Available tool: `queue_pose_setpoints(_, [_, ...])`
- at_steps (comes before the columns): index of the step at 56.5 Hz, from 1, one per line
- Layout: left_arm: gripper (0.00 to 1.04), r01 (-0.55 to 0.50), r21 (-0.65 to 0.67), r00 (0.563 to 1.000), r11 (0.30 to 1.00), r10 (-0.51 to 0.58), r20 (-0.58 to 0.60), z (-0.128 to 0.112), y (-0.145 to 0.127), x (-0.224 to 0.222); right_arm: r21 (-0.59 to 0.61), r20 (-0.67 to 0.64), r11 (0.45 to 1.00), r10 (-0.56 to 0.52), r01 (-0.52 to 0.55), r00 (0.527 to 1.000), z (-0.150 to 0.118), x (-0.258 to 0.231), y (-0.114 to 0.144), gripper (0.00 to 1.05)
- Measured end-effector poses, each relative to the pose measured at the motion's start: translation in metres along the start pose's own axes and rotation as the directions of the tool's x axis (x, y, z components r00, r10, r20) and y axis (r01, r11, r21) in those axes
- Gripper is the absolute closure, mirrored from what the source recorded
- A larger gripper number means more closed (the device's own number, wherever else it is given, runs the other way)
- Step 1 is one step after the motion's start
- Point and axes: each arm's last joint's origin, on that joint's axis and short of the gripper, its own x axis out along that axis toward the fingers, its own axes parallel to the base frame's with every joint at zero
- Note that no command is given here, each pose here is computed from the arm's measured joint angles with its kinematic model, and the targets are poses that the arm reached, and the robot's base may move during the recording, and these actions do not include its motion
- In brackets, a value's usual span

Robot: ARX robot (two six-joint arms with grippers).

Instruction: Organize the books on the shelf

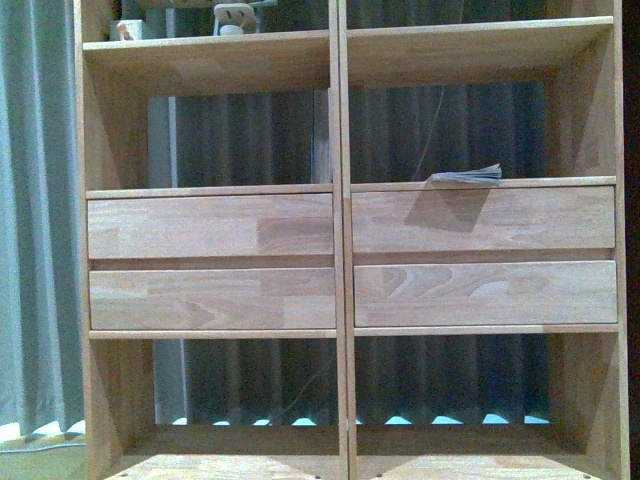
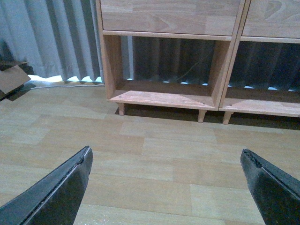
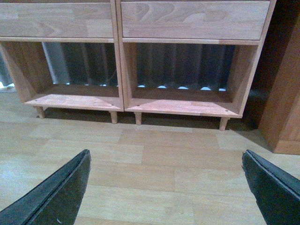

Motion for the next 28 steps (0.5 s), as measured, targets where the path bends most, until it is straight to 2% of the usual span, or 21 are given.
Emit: queue_pose_setpoints(28, [0.07,0.000,0.000,1.000,1.000,0.000,0.000,0.0000,0.0000,0.0000,0.000,0.000,1.000,0.000,0.000,1.000,0.0000,0.0000,0.0000,0.07])
